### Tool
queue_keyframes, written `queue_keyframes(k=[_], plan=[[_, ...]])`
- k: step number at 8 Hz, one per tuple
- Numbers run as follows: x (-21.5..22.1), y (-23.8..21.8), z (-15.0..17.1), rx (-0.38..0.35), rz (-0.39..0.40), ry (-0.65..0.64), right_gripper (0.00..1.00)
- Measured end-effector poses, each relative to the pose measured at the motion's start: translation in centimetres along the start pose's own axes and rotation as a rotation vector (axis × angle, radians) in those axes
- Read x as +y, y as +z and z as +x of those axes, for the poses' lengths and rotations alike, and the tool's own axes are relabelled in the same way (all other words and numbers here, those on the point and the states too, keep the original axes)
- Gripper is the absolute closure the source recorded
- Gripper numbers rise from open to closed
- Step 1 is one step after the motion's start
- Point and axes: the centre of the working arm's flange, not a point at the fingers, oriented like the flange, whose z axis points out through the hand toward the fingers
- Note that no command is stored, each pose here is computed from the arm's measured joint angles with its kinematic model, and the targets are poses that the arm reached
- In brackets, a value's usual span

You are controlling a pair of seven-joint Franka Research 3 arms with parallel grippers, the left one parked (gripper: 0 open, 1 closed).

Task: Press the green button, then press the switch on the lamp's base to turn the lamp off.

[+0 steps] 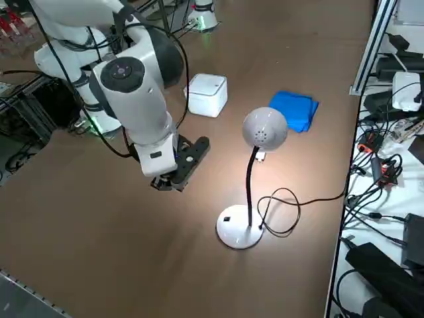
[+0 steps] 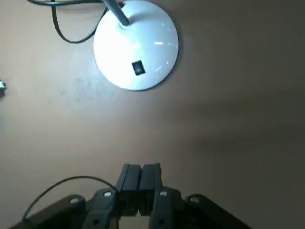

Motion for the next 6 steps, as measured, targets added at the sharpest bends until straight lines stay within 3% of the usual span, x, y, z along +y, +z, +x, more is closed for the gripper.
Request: queue_keyframes(k=[3, 6], plan=[[-0.2, 3.4, 1.9, 0.128, -0.046, -0.022, 0.99], [-4.7, 9.4, 1.8, 0.279, -0.114, -0.088, 0.99]])
